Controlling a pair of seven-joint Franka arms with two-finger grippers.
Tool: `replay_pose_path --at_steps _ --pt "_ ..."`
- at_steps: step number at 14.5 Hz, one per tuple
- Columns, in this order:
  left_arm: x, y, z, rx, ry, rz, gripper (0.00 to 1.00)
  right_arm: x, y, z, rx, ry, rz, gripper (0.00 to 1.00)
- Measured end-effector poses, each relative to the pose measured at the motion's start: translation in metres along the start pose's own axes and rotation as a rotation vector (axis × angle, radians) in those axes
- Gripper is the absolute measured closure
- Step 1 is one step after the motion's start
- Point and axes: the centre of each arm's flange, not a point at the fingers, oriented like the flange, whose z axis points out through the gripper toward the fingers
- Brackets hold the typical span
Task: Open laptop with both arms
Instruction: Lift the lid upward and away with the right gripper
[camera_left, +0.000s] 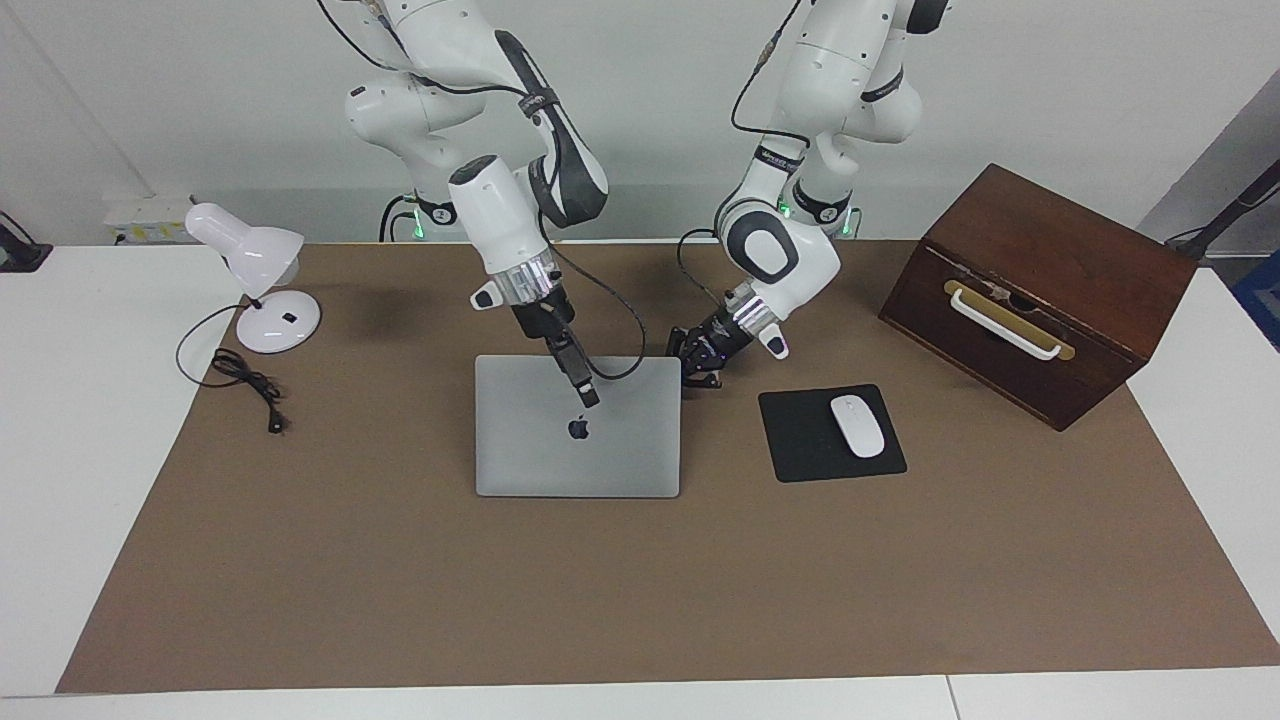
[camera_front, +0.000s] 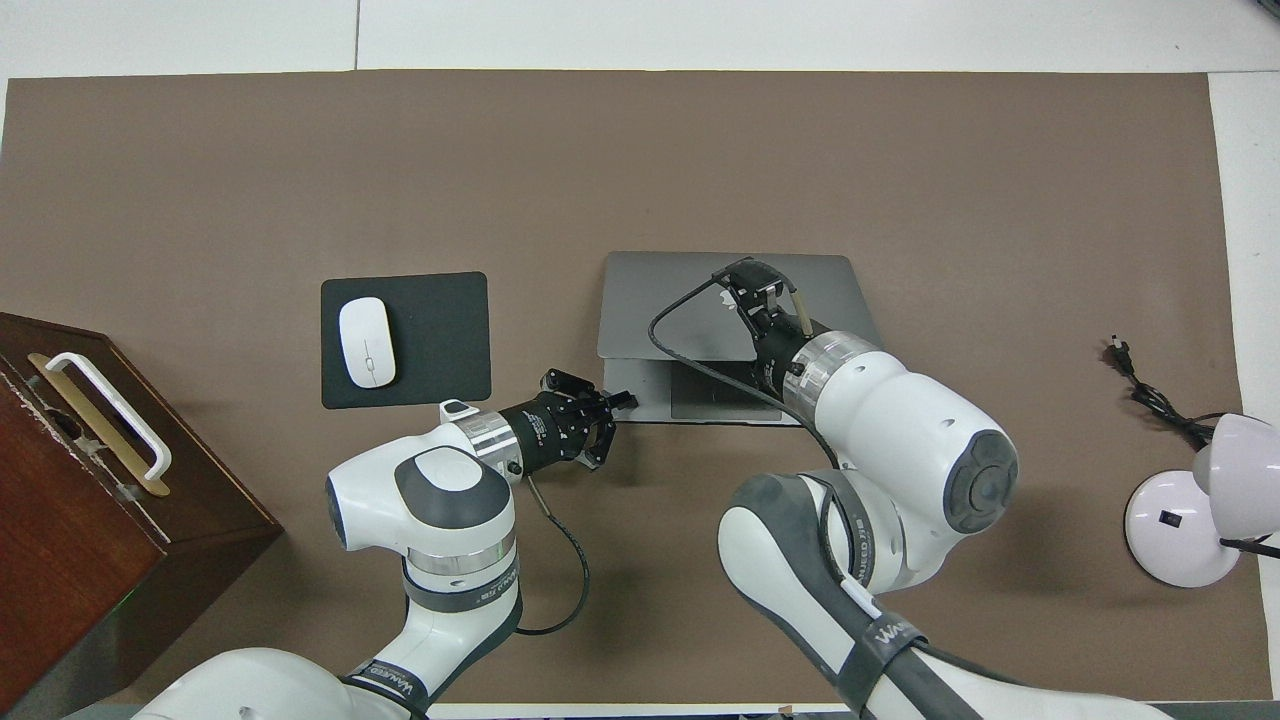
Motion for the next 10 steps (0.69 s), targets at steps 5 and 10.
replay_pose_path --at_steps 5,10 --pt "0.000 0.000 0.000 0.000 0.000 0.002 0.99 0.018 -0.033 -0.014 0.070 0.016 0.011 0.00" --pt "0.000 0.000 0.000 0.000 0.000 0.002 0.99 0.026 -0.053 -0.016 0.105 0.023 0.022 0.00"
